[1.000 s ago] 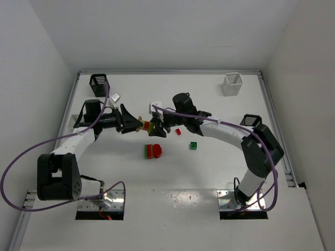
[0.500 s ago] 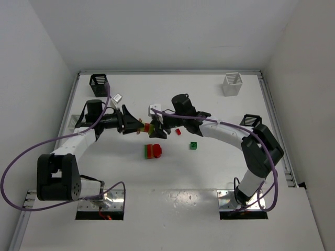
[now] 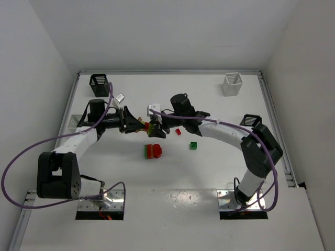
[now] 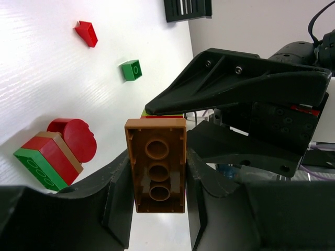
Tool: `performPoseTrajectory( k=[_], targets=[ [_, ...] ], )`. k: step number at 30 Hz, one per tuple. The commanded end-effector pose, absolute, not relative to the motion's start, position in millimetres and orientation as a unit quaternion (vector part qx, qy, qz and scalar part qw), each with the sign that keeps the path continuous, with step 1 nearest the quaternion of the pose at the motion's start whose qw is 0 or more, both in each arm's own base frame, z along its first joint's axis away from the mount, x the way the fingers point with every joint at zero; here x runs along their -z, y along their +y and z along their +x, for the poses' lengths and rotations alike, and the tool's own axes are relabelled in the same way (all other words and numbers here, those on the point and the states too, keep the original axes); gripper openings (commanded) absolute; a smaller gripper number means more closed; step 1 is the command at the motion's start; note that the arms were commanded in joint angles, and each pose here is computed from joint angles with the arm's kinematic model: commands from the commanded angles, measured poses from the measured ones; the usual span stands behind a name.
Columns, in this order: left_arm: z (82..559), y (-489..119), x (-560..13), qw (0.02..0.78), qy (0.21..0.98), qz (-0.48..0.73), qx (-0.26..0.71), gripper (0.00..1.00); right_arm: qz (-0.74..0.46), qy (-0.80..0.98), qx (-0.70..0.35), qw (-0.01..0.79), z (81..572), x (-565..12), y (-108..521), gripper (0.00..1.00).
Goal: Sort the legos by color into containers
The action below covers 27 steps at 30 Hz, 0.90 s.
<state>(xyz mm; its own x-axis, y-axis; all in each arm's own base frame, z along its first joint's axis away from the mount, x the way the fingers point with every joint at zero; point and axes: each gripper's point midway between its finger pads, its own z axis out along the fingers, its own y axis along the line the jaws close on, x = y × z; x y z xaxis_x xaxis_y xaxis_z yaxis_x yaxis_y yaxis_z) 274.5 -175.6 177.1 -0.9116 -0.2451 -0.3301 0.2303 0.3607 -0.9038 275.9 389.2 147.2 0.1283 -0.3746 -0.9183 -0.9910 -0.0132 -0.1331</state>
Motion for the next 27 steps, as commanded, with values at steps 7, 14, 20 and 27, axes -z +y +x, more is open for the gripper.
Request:
performPoseTrajectory(
  k=[7,14,20,27],
  targets=[
    [278.8,-182.2,-189.2,0.235,0.784,0.032,0.573,0.03,-0.624,0.513,-0.359,0.467,276.1,-171.2,405.9,0.03],
    [296.9,-151.3,-200.5,0.283,0.78,0.003,0.559,0.0,-0.622,0.543,-0.338,0.451,277.3,-143.4,379.4,0.0],
    [295.8,-140.1,-207.3,0.3,0.774,-0.002,0.557,0.0,-0.613,0.58,-0.308,0.439,286.4,-118.9,351.1,0.0],
    [296.2,-136.4,-204.9,0.307,0.776,-0.005,0.551,0.0,-0.596,0.636,-0.282,0.4,312.3,-82.0,323.0,0.0]
  ],
)
